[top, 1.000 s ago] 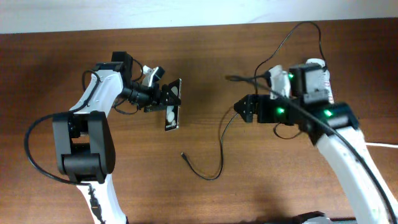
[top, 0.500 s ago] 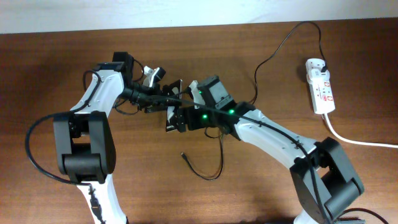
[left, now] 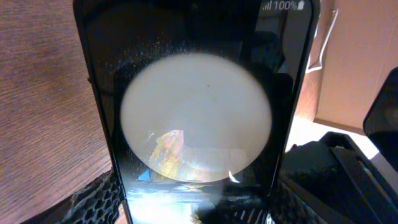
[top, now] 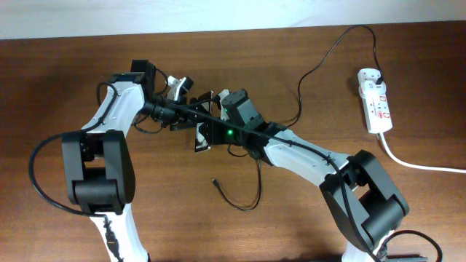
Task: Plug charger to phone and switch on socket
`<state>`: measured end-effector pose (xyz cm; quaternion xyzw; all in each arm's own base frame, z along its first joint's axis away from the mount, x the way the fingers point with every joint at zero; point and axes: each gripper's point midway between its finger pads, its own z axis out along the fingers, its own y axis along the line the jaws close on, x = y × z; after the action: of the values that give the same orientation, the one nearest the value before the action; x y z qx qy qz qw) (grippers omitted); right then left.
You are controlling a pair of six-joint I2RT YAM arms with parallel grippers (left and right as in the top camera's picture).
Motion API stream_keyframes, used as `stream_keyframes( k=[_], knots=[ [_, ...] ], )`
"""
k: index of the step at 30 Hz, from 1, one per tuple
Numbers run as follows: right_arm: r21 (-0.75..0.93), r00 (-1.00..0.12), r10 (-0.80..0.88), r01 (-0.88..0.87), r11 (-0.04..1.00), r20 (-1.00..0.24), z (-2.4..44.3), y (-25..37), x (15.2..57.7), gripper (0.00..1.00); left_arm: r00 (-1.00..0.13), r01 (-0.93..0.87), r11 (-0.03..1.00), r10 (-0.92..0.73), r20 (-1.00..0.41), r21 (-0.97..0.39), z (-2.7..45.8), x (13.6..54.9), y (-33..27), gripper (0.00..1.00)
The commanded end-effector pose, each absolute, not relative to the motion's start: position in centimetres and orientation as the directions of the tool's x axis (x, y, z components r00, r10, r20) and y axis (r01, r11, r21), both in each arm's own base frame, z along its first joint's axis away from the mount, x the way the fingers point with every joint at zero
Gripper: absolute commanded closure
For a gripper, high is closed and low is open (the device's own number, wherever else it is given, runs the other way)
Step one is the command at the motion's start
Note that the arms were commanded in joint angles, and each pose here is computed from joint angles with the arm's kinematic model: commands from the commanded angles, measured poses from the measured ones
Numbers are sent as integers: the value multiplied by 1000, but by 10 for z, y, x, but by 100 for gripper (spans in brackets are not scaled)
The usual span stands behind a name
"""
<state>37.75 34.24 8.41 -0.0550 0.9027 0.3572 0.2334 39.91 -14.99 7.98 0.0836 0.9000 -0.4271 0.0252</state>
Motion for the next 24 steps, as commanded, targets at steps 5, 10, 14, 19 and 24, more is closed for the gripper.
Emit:
stream_keyframes(
  k=[5,10,14,19,24],
  knots=[
    [660,-894,89,-254,707,-439,91,348,379,96,-978,210,583,140,-157,-785,94,401,-156,19],
    [778,-919,56,-297,554,-391,127,340,377,96,-941,340,323,112,-321,-883,139,406,-165,20],
    [828,-868,14,-469,307,-497,181,340,381,96,-877,479,8,-22,-479,-878,200,412,-162,24],
    [813,-856,49,-469,345,-514,177,339,392,96,-869,494,7,-19,-494,-869,207,413,-164,38],
    [806,-844,53,-489,334,-534,181,341,392,96,-779,626,15,-24,-626,-779,265,407,-160,39]
  ],
)
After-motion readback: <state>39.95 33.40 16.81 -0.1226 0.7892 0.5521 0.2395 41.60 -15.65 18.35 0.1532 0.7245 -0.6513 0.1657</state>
